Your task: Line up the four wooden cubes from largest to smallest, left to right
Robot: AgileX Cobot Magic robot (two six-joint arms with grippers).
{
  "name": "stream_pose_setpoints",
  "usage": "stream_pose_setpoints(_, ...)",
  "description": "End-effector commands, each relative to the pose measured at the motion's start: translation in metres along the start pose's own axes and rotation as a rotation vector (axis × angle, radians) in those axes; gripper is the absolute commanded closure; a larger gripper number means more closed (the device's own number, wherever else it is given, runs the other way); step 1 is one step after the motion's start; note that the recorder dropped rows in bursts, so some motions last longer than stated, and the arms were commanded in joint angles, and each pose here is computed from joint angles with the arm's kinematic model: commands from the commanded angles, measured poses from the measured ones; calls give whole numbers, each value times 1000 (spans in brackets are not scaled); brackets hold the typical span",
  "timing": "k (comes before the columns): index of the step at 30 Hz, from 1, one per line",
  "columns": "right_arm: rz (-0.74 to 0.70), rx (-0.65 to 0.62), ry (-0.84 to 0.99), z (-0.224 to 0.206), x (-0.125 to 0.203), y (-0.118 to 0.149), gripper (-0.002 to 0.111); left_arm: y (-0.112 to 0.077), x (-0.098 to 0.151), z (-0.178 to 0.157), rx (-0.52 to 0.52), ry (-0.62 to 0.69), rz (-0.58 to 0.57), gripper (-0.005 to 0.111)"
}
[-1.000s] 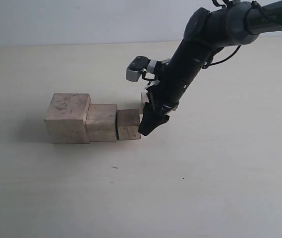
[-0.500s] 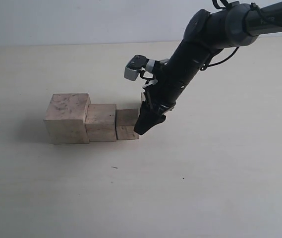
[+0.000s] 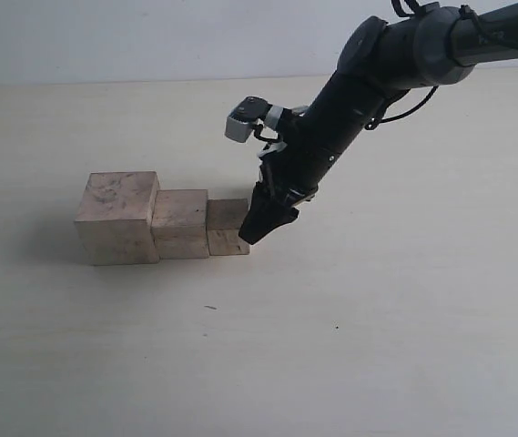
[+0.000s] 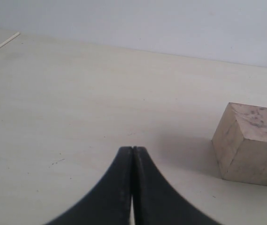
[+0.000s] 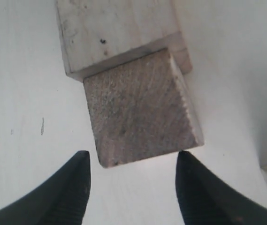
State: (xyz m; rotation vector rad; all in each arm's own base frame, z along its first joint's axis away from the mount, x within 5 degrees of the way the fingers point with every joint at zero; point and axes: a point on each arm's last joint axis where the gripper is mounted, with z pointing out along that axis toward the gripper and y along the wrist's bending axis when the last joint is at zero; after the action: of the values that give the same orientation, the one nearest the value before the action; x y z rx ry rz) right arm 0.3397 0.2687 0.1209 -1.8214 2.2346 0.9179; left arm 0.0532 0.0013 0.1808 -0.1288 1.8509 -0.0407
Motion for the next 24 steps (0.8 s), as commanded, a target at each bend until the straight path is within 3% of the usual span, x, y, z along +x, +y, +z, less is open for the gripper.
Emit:
stream_pose_setpoints(1,-24,11,15,-2,1,1,56,0,0,0,8,-12,-2,107)
stream_pose_setpoints(7,-60,80,83,-22,-1,7,56,0,0,0,8,-12,-2,107)
stream_pose_setpoints(12,-74,183,9,-56,-18,22,56,0,0,0,8,-12,-2,107)
stream_pose_setpoints(15,67,316,-106,-77,-31,24,56,0,0,0,8,-12,-2,107)
stream_pose_setpoints(19,490,399,-298,-91,-40,18,61,0,0,0,8,-12,-2,107)
stream_pose_setpoints(24,498,441,-230,-81,-41,22,68,0,0,0,8,-12,-2,107)
